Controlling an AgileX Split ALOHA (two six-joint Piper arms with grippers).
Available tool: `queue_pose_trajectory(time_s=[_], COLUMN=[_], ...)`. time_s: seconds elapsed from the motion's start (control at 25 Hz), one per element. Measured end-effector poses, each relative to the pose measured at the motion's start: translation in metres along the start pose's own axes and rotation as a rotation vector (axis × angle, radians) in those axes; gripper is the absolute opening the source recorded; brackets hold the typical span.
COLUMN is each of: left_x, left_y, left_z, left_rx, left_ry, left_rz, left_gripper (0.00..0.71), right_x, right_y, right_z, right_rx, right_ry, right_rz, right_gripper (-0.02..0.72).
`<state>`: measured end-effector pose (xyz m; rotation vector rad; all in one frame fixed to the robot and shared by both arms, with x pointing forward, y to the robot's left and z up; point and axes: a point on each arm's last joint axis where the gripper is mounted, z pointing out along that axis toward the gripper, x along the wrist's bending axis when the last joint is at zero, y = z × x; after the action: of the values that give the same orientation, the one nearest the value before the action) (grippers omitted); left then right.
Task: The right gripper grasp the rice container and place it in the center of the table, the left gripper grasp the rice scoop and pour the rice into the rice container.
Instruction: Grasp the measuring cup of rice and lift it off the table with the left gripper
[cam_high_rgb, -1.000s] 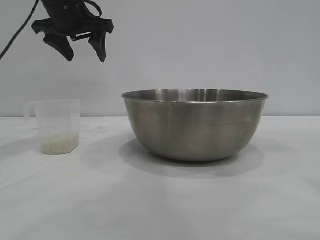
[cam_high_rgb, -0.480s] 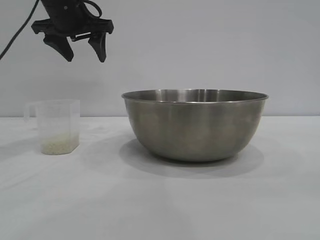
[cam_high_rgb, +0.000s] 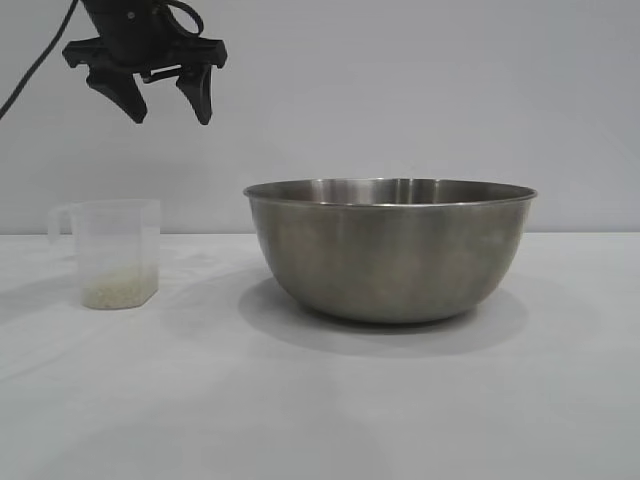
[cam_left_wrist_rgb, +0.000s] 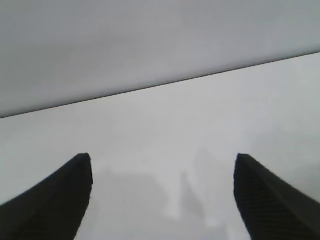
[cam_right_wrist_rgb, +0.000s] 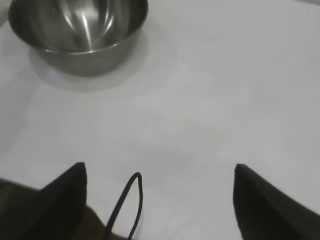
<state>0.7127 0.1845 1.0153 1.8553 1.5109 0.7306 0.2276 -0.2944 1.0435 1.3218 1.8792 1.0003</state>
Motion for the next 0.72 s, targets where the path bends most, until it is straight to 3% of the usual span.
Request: queue_pose_trajectory(time_s=[0.12, 0.16, 0.24, 0.32, 0.44, 0.48, 0.52, 0.72], left_x=[0.000, 0.000, 0.000, 0.001, 0.001, 0.002, 0.001, 0.000], left_y=[0.000, 0.000, 0.002, 0.008, 0.018, 0.020, 0.019, -0.016], left_z=[0.000, -0.001, -0.003, -0.012, -0.028, -0.032, -0.035, -0.048], left_rx=[0.001, -0.001, -0.007, -0.028, -0.075, -0.095, -0.111, -0.174], left_ry=[0.001, 0.001, 0.001, 0.001, -0.001, -0.004, -0.008, -0.042], left_rz=[0.003, 0.002, 0.011, 0.022, 0.026, 0.028, 0.028, 0.040], left_gripper=[0.559, 0.515, 0.503, 0.421, 0.436, 0.396, 0.410, 0.410], right_x=[0.000, 0.000, 0.000, 0.000, 0.000, 0.000, -0.001, -0.001], right_y=[0.000, 0.000, 0.000, 0.000, 0.000, 0.000, 0.000, 0.000], right_z=[0.000, 0.000, 0.000, 0.000, 0.000, 0.000, 0.000, 0.000], right_rx=[0.002, 0.003, 0.003, 0.003, 0.003, 0.003, 0.003, 0.004], right_ry=[-0.002, -0.003, -0.005, -0.005, -0.005, -0.005, -0.007, -0.012], right_rz=[0.003, 0.004, 0.006, 0.009, 0.011, 0.012, 0.013, 0.018], right_gripper=[0.538, 0.538, 0.538, 0.538, 0.538, 0.538, 0.538, 0.538])
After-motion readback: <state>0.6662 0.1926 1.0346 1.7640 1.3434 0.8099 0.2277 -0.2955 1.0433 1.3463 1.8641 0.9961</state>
